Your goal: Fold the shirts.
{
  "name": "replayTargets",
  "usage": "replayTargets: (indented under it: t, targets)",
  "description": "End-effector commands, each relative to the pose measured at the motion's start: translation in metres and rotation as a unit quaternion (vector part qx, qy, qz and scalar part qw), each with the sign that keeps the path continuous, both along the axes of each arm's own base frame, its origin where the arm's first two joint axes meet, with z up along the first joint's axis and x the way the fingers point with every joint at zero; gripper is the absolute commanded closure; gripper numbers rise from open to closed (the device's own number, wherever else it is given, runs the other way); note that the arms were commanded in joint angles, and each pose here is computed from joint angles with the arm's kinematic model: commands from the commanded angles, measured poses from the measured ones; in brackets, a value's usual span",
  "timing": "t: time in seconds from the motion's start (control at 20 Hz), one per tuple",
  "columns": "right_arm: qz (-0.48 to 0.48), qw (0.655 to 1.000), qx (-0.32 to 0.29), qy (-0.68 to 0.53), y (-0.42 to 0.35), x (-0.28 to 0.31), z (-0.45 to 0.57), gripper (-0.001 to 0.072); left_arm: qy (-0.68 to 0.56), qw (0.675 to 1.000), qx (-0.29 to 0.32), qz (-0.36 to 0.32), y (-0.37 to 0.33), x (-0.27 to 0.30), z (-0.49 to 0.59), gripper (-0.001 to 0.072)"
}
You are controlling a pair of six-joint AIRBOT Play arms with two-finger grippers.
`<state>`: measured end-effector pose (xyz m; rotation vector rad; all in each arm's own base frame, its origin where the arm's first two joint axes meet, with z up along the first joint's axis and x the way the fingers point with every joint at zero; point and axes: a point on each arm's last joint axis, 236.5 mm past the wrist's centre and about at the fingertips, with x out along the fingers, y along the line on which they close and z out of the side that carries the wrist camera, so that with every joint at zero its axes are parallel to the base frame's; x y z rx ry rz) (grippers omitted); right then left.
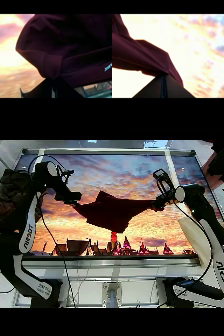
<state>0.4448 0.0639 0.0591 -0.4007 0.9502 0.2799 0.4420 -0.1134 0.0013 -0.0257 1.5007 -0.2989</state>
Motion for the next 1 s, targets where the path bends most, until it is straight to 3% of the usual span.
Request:
replayTargets:
  t: [0.0,0.3,0.5,0.75,0.95]
  targets:
    - [-0.003,0.995,0.070,-0.072,0.025,0.027,0.024,0.0686,-0.045,0.998,-0.030,0.015,-0.017,0.022,-0.003,0.0697]
    - [0.017,0.985,0.069,-0.156,0.032,0.051,0.105,0.0686,-0.151,0.979,-0.135,0.011,-0.061,0.061,0.074,0.0697]
    - [0.033,0.972,0.072,-0.219,0.035,0.052,0.192,0.0687,-0.291,0.937,-0.193,-0.011,-0.078,0.072,0.209,0.0698]
    - [0.070,0.942,0.091,-0.315,0.045,0.027,0.311,0.0687,-0.427,0.877,-0.214,-0.053,-0.075,0.003,0.344,0.0698]
    - [0.112,0.889,0.160,-0.414,0.070,-0.001,0.402,0.0687,-0.489,0.844,-0.200,-0.091,-0.071,-0.061,0.401,0.0698]
